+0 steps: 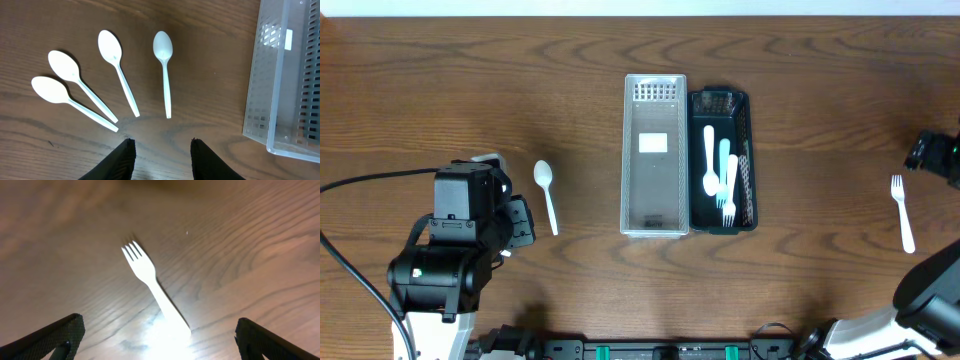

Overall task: Pack container
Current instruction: 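Move the right gripper to the last white fork and grasp it, then carry the fork into the black basket and release it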

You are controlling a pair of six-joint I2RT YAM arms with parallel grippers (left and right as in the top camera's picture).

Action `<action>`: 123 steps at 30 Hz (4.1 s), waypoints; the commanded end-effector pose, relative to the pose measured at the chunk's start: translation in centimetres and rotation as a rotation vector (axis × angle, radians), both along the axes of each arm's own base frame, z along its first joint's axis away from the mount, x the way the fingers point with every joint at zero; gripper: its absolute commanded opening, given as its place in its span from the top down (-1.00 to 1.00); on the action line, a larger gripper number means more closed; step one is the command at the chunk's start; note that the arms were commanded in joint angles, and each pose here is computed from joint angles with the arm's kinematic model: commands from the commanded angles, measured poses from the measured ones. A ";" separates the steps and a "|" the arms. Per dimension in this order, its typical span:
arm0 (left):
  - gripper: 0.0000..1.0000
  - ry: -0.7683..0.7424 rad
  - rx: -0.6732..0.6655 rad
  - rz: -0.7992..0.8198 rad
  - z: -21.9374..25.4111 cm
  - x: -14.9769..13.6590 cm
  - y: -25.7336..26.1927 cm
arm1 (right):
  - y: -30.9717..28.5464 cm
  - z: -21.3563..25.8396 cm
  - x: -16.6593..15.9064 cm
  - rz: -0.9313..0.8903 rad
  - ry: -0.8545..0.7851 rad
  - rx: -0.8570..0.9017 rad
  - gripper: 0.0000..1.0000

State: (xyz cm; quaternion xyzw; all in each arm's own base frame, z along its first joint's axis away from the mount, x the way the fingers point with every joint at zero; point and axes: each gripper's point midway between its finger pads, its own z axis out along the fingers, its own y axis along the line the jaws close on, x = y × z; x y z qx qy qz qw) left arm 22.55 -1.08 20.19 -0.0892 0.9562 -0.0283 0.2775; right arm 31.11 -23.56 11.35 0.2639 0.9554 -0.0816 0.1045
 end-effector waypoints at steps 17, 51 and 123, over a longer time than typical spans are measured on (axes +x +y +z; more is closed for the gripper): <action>0.21 0.020 0.008 -0.002 -0.2 0.5 0.0 | 0.6 -10.6 -0.9 0.070 0.207 0.154 -0.91; 0.21 0.043 0.009 -0.002 -0.6 0.6 0.0 | 2.7 -12.8 -2.4 0.076 0.226 0.228 0.03; 0.22 0.051 0.010 -0.003 -0.7 0.5 0.0 | 39.0 -4.3 4.5 0.637 0.086 0.173 0.85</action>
